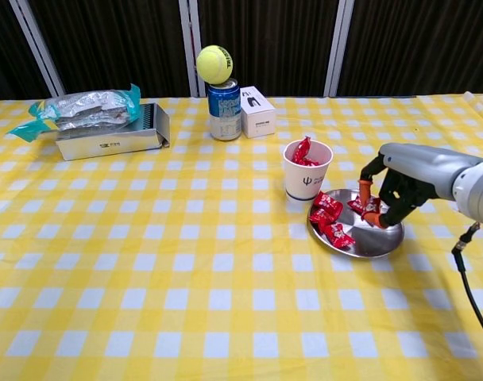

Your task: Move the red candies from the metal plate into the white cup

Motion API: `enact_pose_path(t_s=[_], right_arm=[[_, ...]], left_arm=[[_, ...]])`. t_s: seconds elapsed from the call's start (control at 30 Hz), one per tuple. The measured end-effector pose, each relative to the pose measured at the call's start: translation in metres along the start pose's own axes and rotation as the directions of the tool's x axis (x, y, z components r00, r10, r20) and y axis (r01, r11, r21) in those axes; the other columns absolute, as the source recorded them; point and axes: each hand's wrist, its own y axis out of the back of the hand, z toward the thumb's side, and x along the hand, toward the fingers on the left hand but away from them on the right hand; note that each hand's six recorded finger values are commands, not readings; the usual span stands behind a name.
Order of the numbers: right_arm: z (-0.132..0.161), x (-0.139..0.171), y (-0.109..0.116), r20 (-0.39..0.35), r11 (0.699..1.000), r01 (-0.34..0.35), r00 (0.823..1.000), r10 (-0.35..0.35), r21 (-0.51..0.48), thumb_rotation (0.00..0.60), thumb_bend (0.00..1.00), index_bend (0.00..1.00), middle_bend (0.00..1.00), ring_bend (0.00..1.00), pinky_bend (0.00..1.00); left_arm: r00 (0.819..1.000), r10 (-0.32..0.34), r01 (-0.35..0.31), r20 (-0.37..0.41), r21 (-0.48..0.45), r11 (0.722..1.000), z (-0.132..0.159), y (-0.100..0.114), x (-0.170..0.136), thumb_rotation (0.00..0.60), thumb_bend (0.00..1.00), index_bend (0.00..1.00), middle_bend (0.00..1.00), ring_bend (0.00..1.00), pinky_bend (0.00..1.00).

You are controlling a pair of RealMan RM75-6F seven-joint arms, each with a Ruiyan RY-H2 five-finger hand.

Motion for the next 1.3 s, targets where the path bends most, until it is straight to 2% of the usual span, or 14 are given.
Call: enact_pose_path(t_s=[0.27, 0.57, 0.7, 0.97, 1.17, 1.3], right_arm=[[0.026, -0.003, 0.048, -0.061, 0.995, 0.091, 0.994, -0.093, -0.029, 0.6, 0.59, 0.58, 0.88, 0.91, 1.0], [0.051, -0.024, 0.072, -0.083, 0.994, 0.102, 0.991, -0.105, -0.047, 0.6, 0.59, 0.58, 0.88, 0.91, 1.0], [0.058, -0.034, 0.072, -0.084, 0.995, 0.092, 0.992, -0.095, -0.038, 0.6, 0.59, 0.58, 0.88, 0.91, 1.0], [0.063, -0.049, 0.056, -0.072, 0.998, 0.058, 0.996, -0.06, -0.027, 0.6, 0.59, 0.58, 0.88, 0.91, 1.0], [0.064, -0.057, 0.042, -0.06, 0.999, 0.035, 0.998, -0.036, -0.023, 0.6, 0.57, 0.5, 0.88, 0.91, 1.0], [0.067, -0.061, 0.04, -0.059, 0.999, 0.039, 0.997, -0.04, -0.022, 0.6, 0.51, 0.43, 0.88, 0.91, 1.0]], left_arm=[[1.0, -0.006, 0.006, -0.006, -0.005, 1.0, 0.0, -0.001, 0.0, 0.6, 0.05, 0.0, 0.0, 0.0, 0.0], [1.0, -0.014, 0.014, -0.02, -0.014, 1.0, -0.002, -0.002, 0.002, 0.6, 0.05, 0.0, 0.0, 0.0, 0.0], [1.0, -0.02, 0.02, -0.021, -0.017, 1.0, -0.002, -0.002, 0.003, 0.6, 0.05, 0.0, 0.0, 0.0, 0.0], [0.999, -0.036, 0.035, -0.031, -0.025, 0.999, -0.004, -0.003, 0.003, 0.6, 0.05, 0.0, 0.0, 0.0, 0.0], [0.999, -0.039, 0.038, -0.034, -0.028, 0.999, -0.005, -0.002, 0.003, 0.6, 0.05, 0.0, 0.0, 0.0, 0.0], [0.999, -0.039, 0.038, -0.037, -0.03, 0.999, -0.005, -0.002, 0.003, 0.6, 0.05, 0.0, 0.0, 0.0, 0.0]])
